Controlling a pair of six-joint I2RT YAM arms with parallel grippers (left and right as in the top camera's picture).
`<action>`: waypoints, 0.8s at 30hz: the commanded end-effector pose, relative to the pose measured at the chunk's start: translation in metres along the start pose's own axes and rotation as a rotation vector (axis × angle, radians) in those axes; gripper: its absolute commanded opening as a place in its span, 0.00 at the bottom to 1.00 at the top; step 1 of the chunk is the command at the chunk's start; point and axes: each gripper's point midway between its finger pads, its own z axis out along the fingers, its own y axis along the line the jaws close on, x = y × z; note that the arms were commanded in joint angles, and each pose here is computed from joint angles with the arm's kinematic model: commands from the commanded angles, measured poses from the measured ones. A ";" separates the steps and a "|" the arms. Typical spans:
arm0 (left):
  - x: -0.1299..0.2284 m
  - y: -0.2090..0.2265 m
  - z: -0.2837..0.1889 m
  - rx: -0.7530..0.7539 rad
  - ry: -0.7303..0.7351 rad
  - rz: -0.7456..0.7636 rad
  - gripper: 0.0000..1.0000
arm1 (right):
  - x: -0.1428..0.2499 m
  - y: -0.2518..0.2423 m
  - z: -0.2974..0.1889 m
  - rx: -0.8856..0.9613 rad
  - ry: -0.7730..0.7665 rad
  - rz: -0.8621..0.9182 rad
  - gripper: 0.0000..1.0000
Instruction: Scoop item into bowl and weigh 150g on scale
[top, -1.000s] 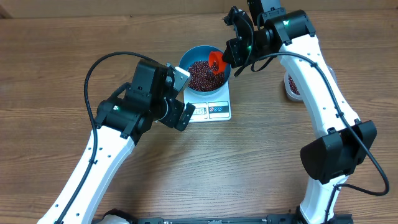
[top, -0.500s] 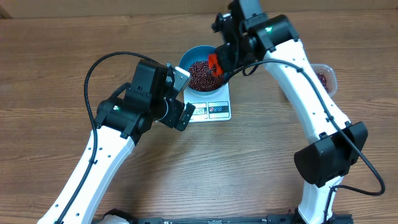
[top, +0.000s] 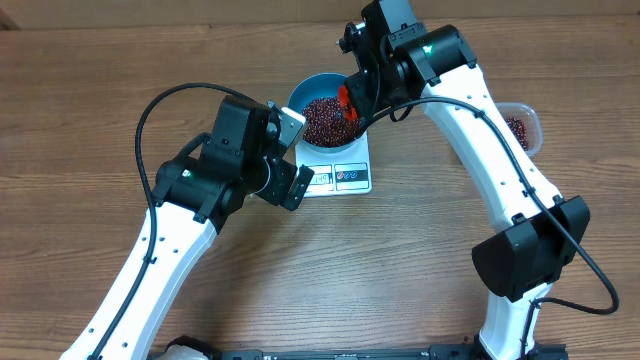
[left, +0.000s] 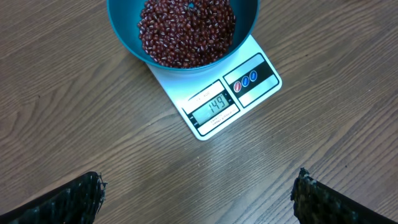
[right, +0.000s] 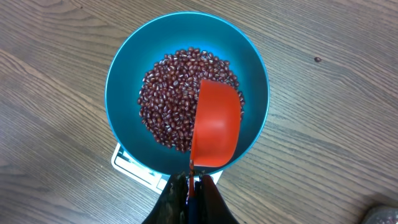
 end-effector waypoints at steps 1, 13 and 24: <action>-0.001 -0.005 0.002 0.018 0.001 0.024 0.99 | -0.015 0.010 -0.027 -0.038 -0.081 -0.019 0.04; -0.001 -0.005 0.002 0.018 0.001 0.024 0.99 | -0.019 0.003 -0.040 -0.253 -0.116 0.062 0.04; -0.001 -0.005 0.002 0.018 0.002 0.024 1.00 | -0.015 -0.023 -0.052 -0.332 -0.130 0.148 0.04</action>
